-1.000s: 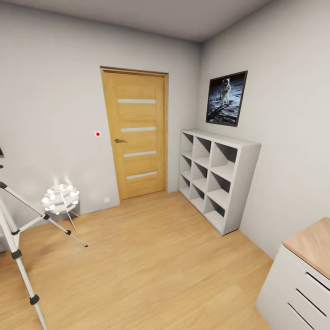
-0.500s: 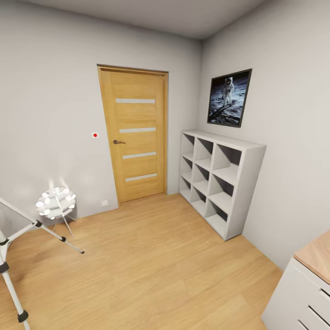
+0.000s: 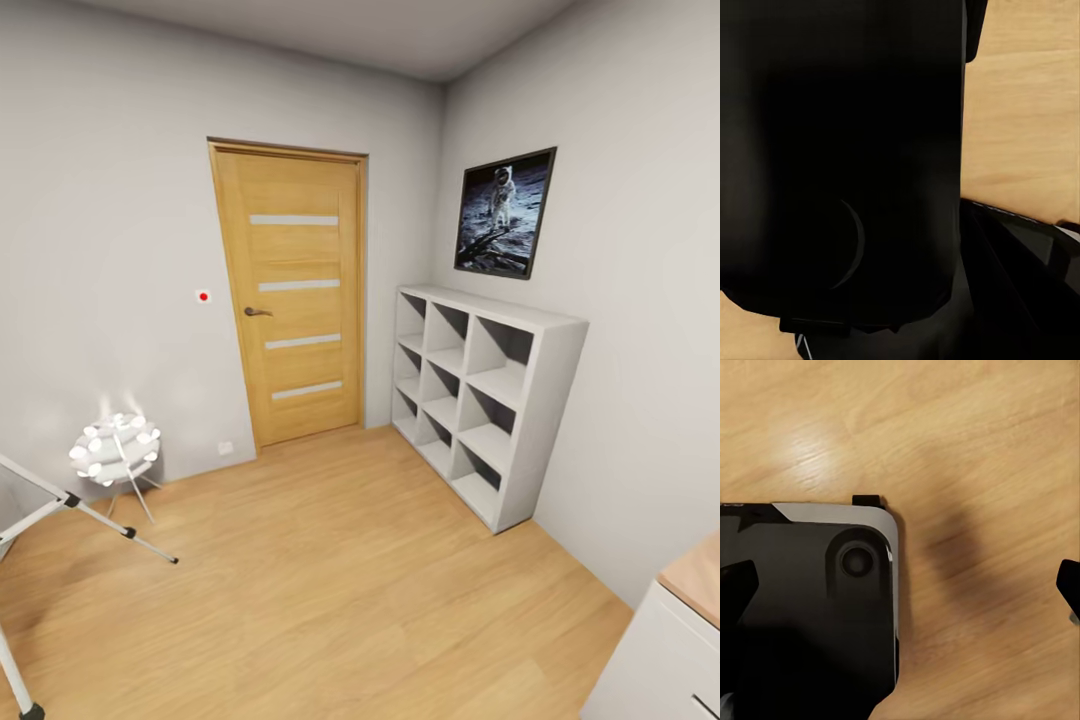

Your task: Attach the digital camera to the camera tripod in the bedroom.

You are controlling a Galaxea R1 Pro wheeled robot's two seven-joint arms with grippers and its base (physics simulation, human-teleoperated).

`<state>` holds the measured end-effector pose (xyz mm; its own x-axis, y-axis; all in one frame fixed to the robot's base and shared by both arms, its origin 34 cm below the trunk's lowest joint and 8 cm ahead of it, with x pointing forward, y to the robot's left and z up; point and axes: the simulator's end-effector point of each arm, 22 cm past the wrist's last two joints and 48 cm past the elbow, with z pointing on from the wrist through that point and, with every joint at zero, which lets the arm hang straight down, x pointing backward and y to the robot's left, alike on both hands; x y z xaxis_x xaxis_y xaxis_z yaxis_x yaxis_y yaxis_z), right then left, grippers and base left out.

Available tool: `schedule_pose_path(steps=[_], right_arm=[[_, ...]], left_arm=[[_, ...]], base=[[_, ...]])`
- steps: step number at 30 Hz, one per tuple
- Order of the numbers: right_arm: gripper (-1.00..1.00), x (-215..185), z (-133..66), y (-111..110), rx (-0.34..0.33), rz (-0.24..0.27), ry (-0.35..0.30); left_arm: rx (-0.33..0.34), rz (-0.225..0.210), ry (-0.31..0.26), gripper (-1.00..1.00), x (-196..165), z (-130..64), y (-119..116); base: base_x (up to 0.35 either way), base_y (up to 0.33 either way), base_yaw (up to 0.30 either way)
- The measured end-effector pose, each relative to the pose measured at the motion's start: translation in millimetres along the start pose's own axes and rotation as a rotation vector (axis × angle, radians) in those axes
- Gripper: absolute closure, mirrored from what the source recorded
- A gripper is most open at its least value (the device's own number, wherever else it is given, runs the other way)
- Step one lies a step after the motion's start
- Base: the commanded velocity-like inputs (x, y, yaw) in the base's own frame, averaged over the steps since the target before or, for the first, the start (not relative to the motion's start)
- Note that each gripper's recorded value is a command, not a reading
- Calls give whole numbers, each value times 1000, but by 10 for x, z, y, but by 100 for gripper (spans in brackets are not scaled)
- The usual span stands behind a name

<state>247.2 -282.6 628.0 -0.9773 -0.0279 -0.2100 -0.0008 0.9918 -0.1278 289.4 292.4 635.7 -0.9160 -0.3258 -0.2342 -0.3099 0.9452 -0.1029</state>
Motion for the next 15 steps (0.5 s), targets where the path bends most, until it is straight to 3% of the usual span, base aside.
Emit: schedule_pose_path(steps=[15], right_arm=[[-100,-2,-3,23,-3,0,-1]], left_arm=[[0,-1,1,100,4,0,-4]], base=[[197,0,0]])
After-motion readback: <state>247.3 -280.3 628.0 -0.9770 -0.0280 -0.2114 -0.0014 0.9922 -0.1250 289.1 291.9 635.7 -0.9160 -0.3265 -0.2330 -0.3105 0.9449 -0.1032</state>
